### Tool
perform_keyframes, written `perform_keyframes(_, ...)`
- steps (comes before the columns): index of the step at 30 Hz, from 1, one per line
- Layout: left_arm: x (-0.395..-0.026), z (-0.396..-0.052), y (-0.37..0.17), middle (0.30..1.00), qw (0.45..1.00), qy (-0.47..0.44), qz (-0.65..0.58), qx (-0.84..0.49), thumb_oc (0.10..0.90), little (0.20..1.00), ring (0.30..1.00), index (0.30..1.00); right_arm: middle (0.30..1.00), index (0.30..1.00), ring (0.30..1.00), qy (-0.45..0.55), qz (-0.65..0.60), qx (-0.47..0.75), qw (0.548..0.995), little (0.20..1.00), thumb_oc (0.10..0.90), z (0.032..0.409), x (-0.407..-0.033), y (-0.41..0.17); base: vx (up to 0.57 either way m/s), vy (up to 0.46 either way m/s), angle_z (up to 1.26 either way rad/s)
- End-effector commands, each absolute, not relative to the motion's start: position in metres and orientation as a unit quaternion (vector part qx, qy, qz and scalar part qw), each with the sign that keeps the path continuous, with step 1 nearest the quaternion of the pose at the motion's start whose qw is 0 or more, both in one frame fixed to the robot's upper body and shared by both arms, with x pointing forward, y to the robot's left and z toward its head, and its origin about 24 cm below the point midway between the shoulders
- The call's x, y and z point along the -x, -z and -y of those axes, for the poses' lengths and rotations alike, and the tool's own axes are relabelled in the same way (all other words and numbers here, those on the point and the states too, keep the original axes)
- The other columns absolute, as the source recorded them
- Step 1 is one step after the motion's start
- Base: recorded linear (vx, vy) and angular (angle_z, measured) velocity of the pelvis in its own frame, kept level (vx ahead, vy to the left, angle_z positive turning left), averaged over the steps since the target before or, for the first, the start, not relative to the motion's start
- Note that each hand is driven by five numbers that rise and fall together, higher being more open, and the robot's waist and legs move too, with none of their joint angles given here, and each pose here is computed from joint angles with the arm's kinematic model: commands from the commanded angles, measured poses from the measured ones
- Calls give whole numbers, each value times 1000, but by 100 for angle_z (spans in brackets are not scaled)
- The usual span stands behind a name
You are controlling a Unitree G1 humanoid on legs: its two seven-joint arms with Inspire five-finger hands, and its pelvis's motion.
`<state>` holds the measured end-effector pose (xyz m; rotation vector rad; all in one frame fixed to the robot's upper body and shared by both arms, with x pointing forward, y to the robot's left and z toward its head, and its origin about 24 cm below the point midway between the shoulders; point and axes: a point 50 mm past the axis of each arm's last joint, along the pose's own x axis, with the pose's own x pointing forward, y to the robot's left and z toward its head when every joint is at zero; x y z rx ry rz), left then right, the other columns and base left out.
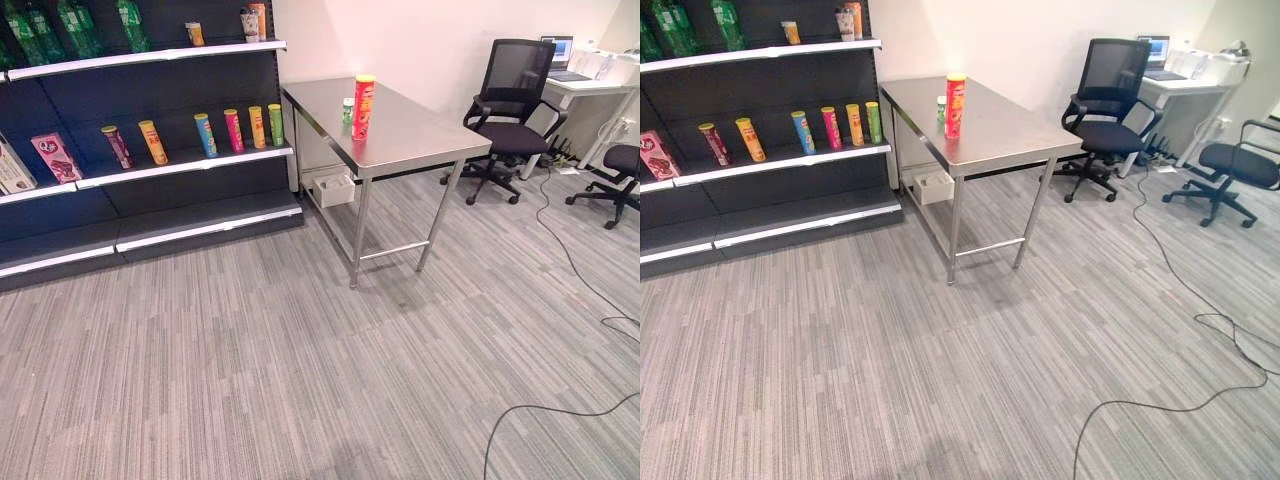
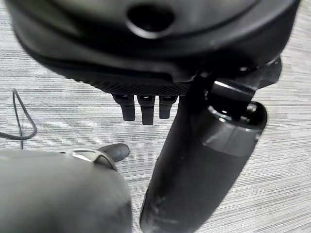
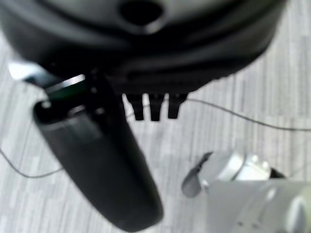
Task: Put the goods on the table back onto the shelves and tidy them up.
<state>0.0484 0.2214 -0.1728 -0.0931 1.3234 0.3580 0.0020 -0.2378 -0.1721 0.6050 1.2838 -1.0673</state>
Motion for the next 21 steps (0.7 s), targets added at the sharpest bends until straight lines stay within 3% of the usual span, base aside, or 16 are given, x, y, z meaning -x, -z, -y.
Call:
perform_keyframes(1, -53, -216, 173, 900, 779, -139, -612, 22, 800, 900, 900, 900, 900, 900, 900, 478, -553, -276, 624, 900, 800, 234, -9, 172, -4, -14, 7)
perform_keyframes(19, -50, -216, 174, 900, 777, -109, -620, -6, 800, 900, 900, 900, 900, 900, 900, 451, -563, -245, 648, 900, 800, 235, -13, 172, -5, -37, 2)
perform_keyframes(21, -64, -217, 172, 900, 789, -119, -602, -4, 800, 900, 900, 900, 900, 900, 900, 459, -554, -242, 651, 900, 800, 239, -16, 171, -152, -167, 1)
